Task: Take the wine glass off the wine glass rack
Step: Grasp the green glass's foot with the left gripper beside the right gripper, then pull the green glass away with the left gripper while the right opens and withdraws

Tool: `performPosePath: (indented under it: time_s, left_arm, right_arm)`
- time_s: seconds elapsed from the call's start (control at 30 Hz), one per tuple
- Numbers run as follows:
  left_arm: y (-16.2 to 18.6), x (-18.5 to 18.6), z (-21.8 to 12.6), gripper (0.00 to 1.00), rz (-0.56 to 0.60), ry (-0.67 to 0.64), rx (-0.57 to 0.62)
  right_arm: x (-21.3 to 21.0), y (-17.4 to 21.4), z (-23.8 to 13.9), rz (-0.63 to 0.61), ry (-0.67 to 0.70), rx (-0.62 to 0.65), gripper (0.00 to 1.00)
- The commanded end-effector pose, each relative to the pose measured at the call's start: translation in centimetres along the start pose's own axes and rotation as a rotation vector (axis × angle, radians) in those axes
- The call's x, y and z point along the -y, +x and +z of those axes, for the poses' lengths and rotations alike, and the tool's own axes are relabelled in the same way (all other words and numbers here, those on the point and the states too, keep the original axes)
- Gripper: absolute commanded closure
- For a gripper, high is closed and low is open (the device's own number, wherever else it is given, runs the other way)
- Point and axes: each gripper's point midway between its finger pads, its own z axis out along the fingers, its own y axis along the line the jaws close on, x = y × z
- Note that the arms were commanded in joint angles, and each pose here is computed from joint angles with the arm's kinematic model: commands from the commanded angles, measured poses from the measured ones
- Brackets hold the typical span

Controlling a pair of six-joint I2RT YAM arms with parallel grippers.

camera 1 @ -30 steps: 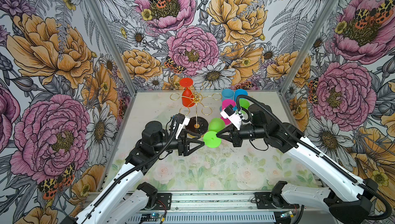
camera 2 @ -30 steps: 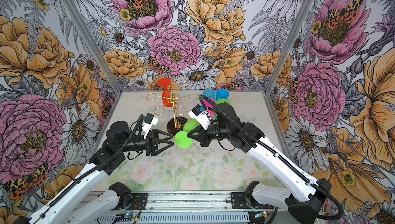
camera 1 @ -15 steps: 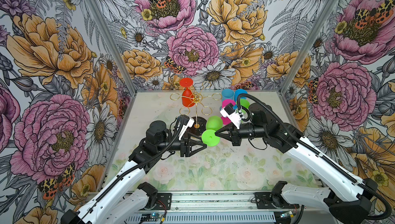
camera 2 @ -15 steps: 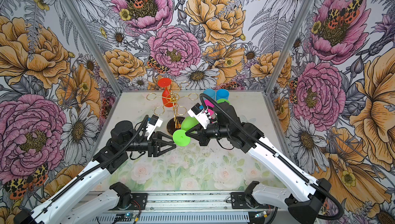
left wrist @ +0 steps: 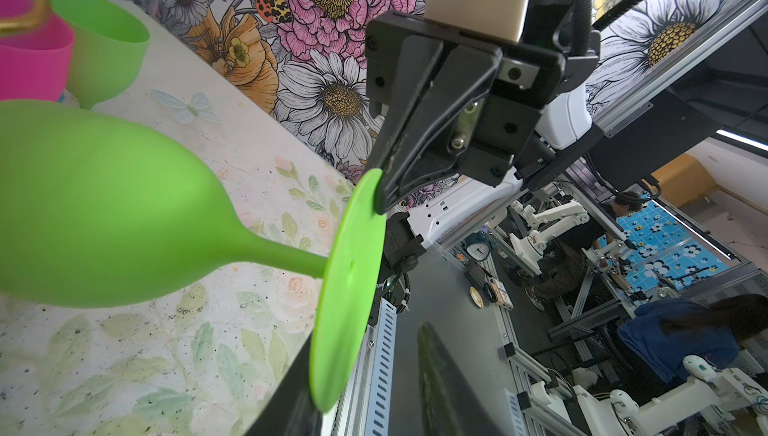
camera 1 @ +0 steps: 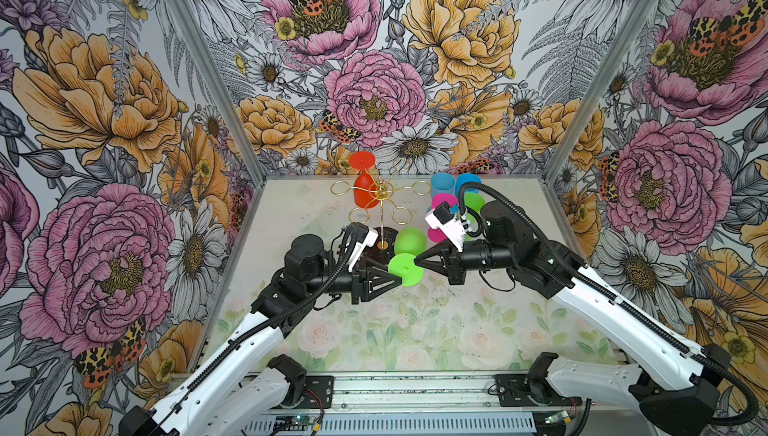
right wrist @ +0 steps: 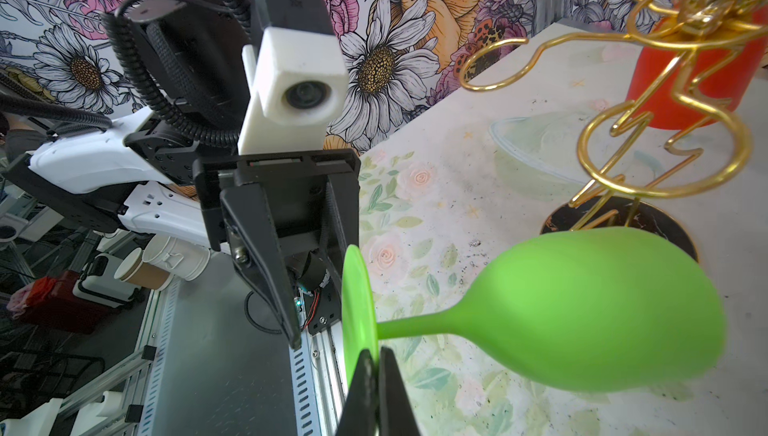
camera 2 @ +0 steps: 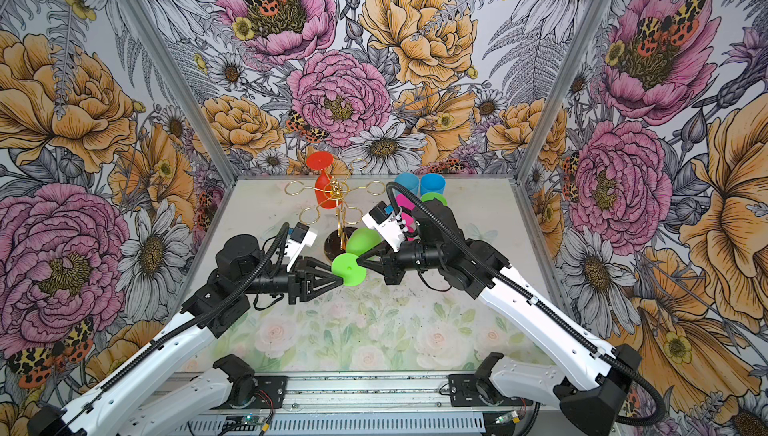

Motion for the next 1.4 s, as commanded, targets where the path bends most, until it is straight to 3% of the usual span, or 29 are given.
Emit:
performPosePath:
  time_s: [0.0, 0.33, 0.57, 0.63, 0.8, 0.93, 1.17, 1.37]
  left_arm:
    - [-0.1, 0.3, 0.1, 0.68, 0.02, 0.011, 0.005]
    - [0.0, -1.2, 0.1, 0.9, 0.004, -0.064, 0.015]
    - [0.1, -1.3, -0.1, 0.96, -0.001, -0.077, 0.02]
    - [0.2, -1.4, -0.1, 1.0, -0.004, -0.086, 0.021]
    - [0.7, -1.9, -0.5, 1.0, -0.027, -0.121, 0.026]
    - [1.2, -2.1, -1.0, 1.0, -0.02, -0.165, 0.041]
    - [1.6, -2.6, -2.0, 1.0, 0.04, -0.276, 0.092]
    - [2.1, -1.4, -1.7, 1.0, 0.208, -0.305, 0.08]
  right_arm:
    - [-0.1, -0.2, 0.5, -0.003, -0.015, 0.009, 1.0]
    - [-0.2, 0.1, 0.3, -0.003, -0.015, 0.008, 1.0]
    - [-0.1, 0.3, 0.2, -0.001, -0.007, 0.01, 1.0]
    - [-0.1, 0.3, -0.1, -0.004, -0.001, 0.016, 0.94]
    - [-0.1, -0.1, -1.1, -0.006, 0.028, 0.046, 0.7]
    - [0.1, -0.4, -1.6, 0.037, 0.041, 0.064, 0.57]
    - [2.4, -0.4, -2.7, 0.131, 0.112, 0.097, 0.44]
    - [5.9, 0.4, -3.1, 0.266, 0.177, 0.101, 0.35]
